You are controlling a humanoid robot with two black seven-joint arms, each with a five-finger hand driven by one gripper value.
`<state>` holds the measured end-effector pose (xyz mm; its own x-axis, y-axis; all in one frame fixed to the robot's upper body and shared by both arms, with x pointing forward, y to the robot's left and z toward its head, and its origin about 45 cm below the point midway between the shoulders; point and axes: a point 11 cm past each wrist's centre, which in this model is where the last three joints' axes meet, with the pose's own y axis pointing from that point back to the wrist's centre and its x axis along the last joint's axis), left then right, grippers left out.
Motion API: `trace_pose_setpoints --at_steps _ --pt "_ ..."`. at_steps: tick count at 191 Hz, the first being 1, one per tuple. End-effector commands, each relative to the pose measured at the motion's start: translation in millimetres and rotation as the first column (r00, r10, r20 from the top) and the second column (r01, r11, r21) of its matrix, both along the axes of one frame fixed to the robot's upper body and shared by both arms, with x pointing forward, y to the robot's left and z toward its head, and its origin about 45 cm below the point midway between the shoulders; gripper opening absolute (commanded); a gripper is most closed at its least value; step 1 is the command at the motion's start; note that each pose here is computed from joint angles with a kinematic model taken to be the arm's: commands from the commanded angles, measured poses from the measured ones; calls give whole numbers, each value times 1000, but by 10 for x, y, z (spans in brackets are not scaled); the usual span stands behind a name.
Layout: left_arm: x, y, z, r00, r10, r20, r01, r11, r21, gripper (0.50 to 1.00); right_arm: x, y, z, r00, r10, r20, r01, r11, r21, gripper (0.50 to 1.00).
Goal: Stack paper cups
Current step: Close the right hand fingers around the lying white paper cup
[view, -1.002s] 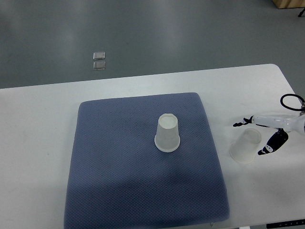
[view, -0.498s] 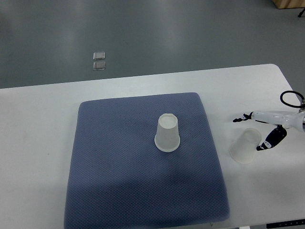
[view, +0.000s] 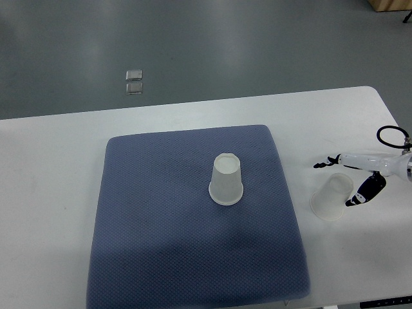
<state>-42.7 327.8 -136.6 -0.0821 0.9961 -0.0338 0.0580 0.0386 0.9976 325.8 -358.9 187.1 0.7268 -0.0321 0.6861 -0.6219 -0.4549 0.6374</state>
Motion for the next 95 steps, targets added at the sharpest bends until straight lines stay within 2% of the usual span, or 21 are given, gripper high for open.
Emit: trace_pose_setpoints --at_steps 1,42,69,76,95 --pt "0 1 0 1000 0 0 0 1000 0 1000 4 5 8 1000 1 2 -1 1000 1 913" --pt "0 1 0 1000 0 0 0 1000 0 1000 1 12 2 1000 2 -3 -2 1000 3 897" --pt "0 1 0 1000 0 0 0 1000 0 1000 -4 51 -20 1000 7 -12 -7 1000 11 860" --pt "0 1 0 1000 0 0 0 1000 0 1000 -4 62 -26 1000 9 -14 -8 1000 12 823" --pt "0 1 0 1000 0 0 0 1000 0 1000 -10 86 -45 1000 13 -18 -13 1000 15 799"
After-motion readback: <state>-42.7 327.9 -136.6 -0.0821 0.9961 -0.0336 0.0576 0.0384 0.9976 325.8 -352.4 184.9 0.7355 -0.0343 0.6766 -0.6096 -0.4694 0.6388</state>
